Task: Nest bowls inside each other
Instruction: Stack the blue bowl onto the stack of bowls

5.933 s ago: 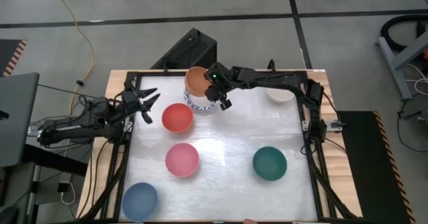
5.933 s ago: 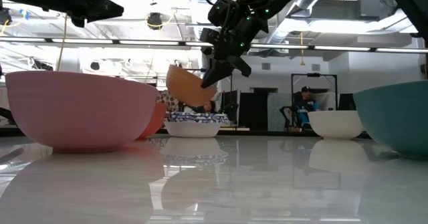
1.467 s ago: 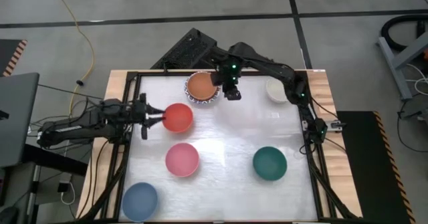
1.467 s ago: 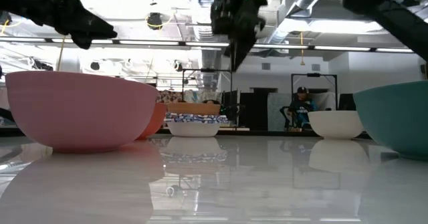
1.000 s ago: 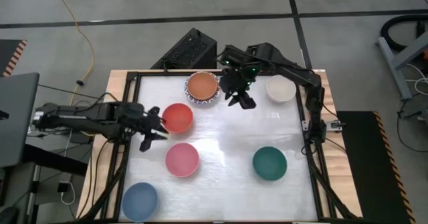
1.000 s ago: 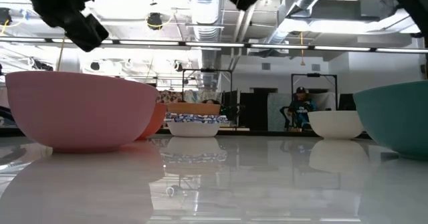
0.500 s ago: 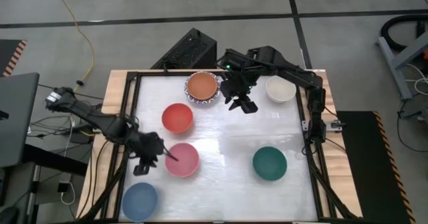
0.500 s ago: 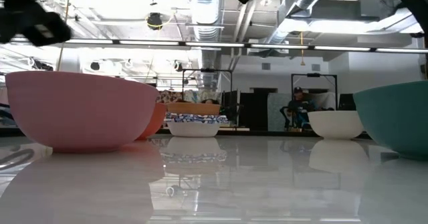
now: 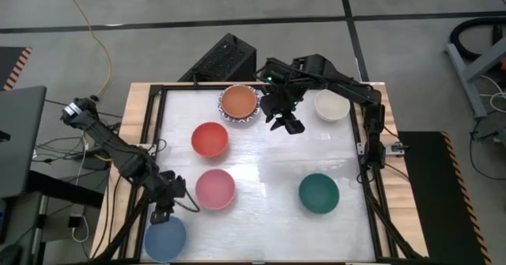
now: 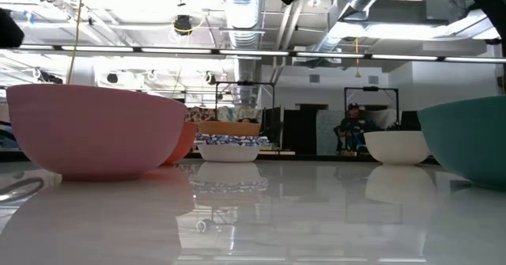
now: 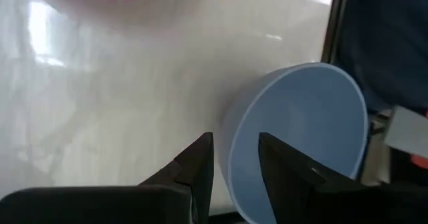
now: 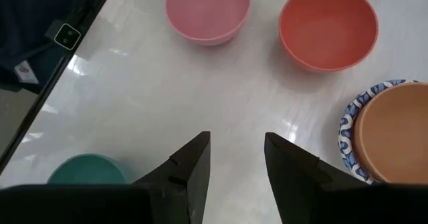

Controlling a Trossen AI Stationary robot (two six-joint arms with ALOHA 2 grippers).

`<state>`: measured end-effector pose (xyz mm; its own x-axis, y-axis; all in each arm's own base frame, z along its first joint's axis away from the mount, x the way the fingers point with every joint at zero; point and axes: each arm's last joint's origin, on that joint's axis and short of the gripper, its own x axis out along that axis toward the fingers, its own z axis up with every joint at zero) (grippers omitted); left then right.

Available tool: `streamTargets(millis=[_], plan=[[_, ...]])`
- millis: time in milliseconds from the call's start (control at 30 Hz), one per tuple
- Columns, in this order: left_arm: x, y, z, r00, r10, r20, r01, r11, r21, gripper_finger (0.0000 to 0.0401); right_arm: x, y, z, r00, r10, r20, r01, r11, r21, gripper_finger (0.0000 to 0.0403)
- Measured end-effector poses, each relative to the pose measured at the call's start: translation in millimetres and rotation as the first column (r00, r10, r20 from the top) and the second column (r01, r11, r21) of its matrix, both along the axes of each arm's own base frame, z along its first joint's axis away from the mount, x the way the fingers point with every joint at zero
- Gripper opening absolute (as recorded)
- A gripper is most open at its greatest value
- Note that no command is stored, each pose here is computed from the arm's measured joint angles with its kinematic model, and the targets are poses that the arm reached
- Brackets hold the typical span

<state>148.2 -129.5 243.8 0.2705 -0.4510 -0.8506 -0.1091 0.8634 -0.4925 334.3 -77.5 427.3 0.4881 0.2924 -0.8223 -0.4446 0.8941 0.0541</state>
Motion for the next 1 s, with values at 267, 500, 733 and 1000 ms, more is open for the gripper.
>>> streamTargets(millis=[267,500,733,1000], plan=[[0.6,-20.9,-13.6,0.998,0.028,-0.052,-0.026,0.999,0.029,0.0107,0.6,-0.2,0.3,1.000,0.000,0.007,0.000,1.000,-0.002,0.0164],[10.9,-36.1,-31.5,0.992,-0.006,-0.124,0.008,1.000,0.010,0.0107,2.6,-0.7,1.4,1.000,0.000,0.031,0.000,1.000,-0.008,0.0164],[14.7,-40.6,-44.5,0.987,-0.043,-0.158,0.051,0.997,0.051,0.0107,2.9,0.3,1.4,1.000,-0.011,0.027,0.011,1.000,0.001,0.0164],[11.6,-37.5,-36.4,0.989,-0.046,-0.138,0.050,0.998,0.024,0.0107,3.9,4.1,1.3,1.000,-0.012,0.022,0.012,1.000,0.009,0.0164]])
